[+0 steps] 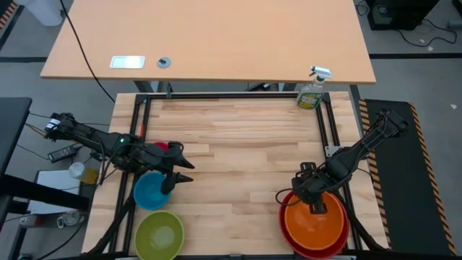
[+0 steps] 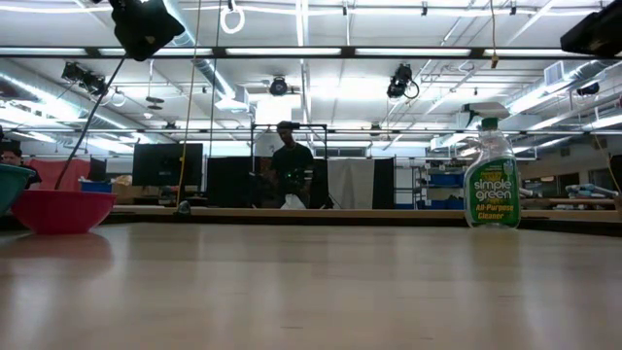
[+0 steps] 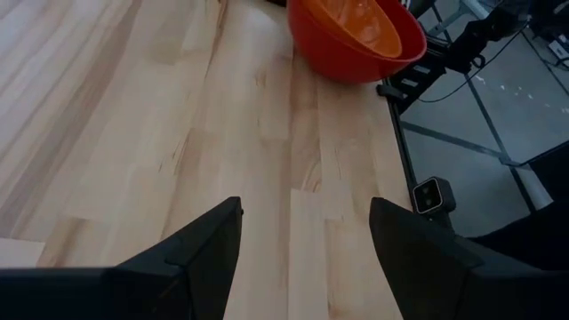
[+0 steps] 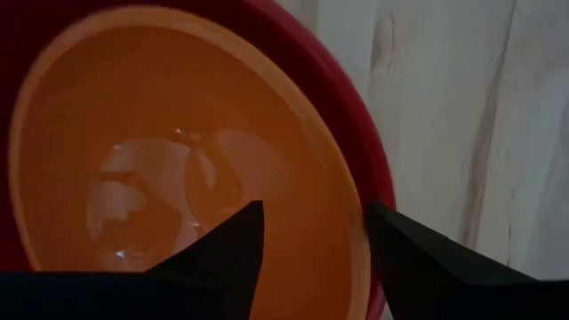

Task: Nest bowls inside each other
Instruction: Stack the large orange bowl on top of the extra large red bowl, then stack the medium green bowl on top of the large orange bowl

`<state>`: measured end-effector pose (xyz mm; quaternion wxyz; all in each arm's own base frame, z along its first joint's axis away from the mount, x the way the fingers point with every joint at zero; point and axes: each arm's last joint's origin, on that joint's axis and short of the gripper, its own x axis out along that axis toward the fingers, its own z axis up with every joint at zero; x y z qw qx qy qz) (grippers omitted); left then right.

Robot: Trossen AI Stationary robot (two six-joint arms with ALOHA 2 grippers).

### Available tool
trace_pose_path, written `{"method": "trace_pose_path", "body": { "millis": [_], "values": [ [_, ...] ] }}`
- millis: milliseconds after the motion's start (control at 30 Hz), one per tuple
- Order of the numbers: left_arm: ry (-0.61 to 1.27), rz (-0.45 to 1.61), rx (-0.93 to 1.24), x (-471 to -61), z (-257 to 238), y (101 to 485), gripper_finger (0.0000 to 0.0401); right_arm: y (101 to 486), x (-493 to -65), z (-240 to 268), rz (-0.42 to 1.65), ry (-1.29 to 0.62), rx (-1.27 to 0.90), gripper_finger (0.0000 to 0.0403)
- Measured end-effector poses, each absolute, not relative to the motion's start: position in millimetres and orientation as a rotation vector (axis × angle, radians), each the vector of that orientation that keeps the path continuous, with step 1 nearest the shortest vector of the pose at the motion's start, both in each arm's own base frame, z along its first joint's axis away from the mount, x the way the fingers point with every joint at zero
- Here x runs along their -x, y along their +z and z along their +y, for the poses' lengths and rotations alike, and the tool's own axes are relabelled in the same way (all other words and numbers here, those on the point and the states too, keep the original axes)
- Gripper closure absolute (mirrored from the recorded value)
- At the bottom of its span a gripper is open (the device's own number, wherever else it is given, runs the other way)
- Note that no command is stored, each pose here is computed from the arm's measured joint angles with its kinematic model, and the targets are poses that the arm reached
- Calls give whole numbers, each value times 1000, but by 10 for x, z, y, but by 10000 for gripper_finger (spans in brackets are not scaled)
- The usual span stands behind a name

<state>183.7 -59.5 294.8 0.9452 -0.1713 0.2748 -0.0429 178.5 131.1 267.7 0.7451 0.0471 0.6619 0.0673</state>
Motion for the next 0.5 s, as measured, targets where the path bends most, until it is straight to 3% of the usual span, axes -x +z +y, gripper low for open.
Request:
{"method": "trace_pose_path", "body": {
  "millis": [300,500],
  "values": [
    [-96,566,370,-1833,-606,2947,150,2709,-1748,1277,1494,98,-108,199],
    [-382,698,481,-1777,-785,2925,150,2890,-1735,1239,1493,58,-87,199]
  ]
}}
